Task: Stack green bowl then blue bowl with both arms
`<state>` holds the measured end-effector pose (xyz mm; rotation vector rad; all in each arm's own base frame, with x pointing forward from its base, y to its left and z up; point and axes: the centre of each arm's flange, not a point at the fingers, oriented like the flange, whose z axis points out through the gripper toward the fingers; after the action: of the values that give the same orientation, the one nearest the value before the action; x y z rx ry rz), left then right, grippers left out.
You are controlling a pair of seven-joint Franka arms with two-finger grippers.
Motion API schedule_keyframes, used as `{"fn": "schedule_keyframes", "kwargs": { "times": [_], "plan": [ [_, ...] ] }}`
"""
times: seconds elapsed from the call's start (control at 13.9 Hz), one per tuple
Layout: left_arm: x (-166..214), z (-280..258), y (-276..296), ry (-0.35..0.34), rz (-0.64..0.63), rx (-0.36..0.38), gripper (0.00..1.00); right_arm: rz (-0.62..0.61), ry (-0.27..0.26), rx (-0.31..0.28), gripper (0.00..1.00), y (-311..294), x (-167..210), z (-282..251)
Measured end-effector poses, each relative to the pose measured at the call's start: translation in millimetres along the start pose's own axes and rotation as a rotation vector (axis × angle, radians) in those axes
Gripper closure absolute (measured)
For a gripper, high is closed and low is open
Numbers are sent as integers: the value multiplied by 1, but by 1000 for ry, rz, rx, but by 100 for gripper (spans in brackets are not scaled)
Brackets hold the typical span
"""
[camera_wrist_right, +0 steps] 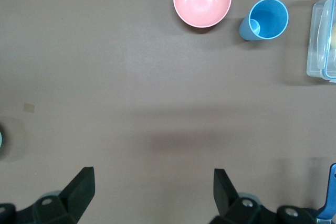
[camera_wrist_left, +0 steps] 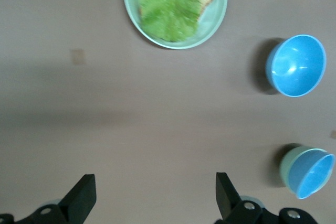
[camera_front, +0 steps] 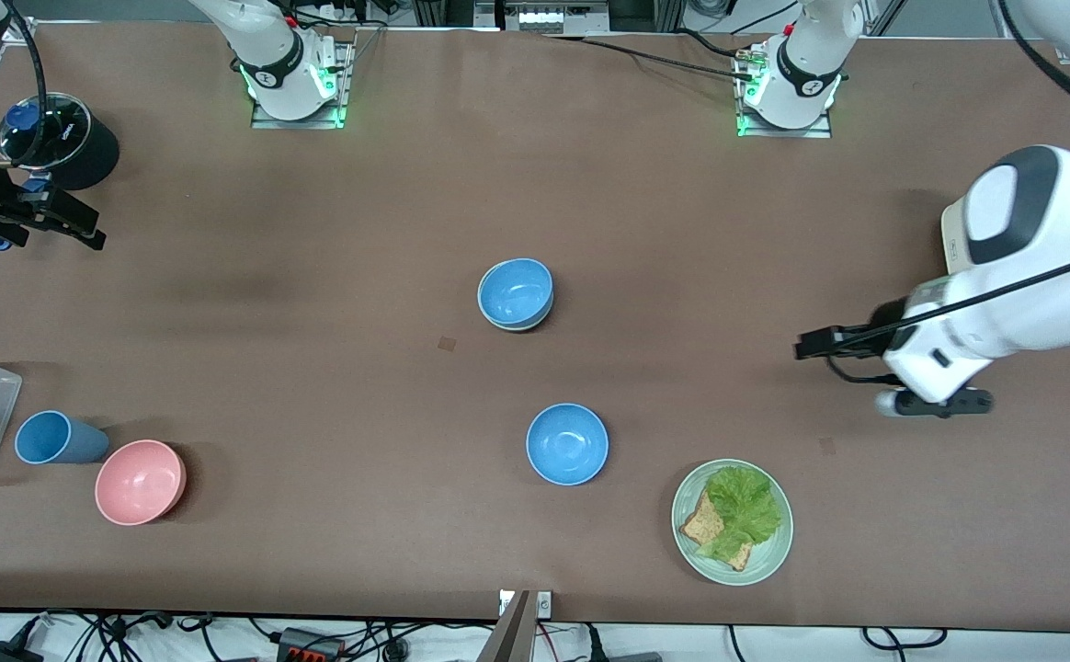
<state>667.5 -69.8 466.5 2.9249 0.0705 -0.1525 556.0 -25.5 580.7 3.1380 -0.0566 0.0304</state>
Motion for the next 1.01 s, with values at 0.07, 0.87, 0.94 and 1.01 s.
{"fn": "schedule_keyframes", "kwargs": {
  "times": [0.07,0.87,0.94,1.01],
  "plan": [
    [-1,-7,-8,-10,14,3,0,0,0,0,0,0,0,0],
    [-26,-82,-26,-39,55,106,0,0,2,0,0,1,0,-1],
    [-31,-88,-24,-21,51,128,0,0,3,0,0,1,0,-2],
    [-38,-92,-20,-2,44,158,0,0,5,0,0,1,0,-2]
  ]
}}
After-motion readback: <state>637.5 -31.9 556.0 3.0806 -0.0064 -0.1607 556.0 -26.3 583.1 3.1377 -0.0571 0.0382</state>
